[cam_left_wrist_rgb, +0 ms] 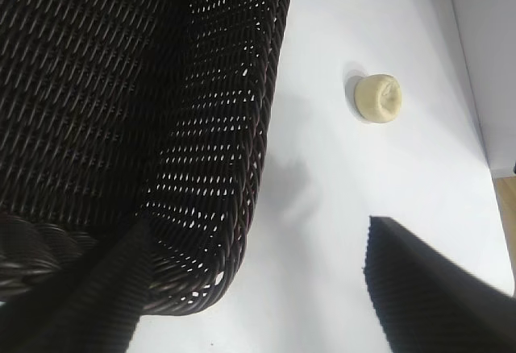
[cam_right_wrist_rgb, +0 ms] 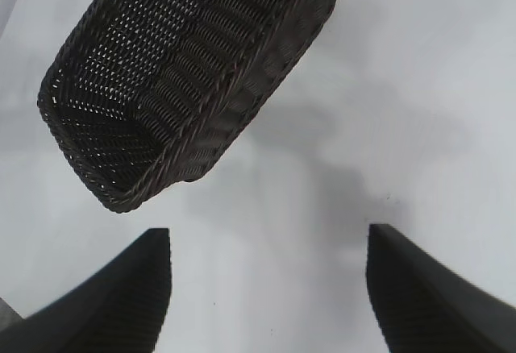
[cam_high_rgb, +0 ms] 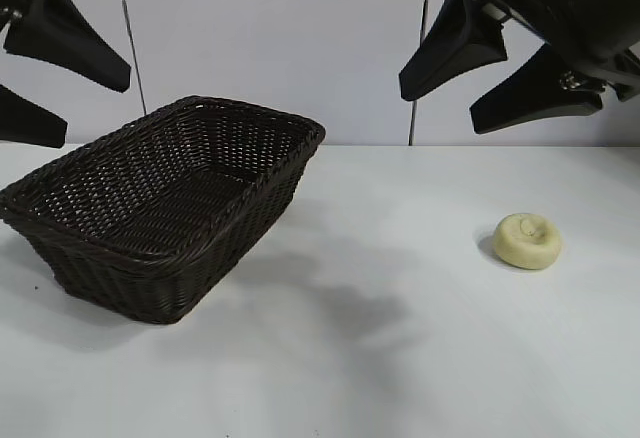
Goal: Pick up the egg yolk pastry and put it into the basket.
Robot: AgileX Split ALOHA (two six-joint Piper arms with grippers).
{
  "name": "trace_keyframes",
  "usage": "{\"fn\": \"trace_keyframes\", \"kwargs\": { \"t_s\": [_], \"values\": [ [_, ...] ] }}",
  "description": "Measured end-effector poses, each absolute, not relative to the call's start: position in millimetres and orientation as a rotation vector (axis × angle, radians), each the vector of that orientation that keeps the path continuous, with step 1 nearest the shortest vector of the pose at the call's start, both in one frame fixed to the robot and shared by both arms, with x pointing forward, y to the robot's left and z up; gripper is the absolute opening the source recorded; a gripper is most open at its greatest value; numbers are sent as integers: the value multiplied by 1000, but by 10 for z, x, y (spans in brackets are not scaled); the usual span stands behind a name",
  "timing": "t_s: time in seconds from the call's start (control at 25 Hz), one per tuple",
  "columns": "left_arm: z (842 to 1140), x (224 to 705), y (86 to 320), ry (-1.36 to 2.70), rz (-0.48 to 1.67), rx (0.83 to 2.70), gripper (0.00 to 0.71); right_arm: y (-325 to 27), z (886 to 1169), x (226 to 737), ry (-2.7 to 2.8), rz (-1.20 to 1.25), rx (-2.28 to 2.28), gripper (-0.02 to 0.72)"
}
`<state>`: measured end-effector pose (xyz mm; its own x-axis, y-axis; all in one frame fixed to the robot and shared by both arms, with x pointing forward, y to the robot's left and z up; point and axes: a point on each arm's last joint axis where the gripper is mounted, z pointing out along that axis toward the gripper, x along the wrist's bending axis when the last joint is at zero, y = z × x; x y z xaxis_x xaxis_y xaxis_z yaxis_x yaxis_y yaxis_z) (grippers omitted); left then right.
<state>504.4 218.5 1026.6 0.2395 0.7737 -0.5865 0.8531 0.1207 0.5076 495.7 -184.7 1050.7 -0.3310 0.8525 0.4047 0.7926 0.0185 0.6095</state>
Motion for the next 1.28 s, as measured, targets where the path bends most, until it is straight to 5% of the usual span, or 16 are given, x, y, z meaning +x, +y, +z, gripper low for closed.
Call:
{"fn": "trace_keyframes", "kwargs": {
  "t_s": [1.28],
  "values": [
    [10267,5057,2194,1565,-112,1624,535,-1847,10507,4957,2186,1219,1772,498]
  ]
}}
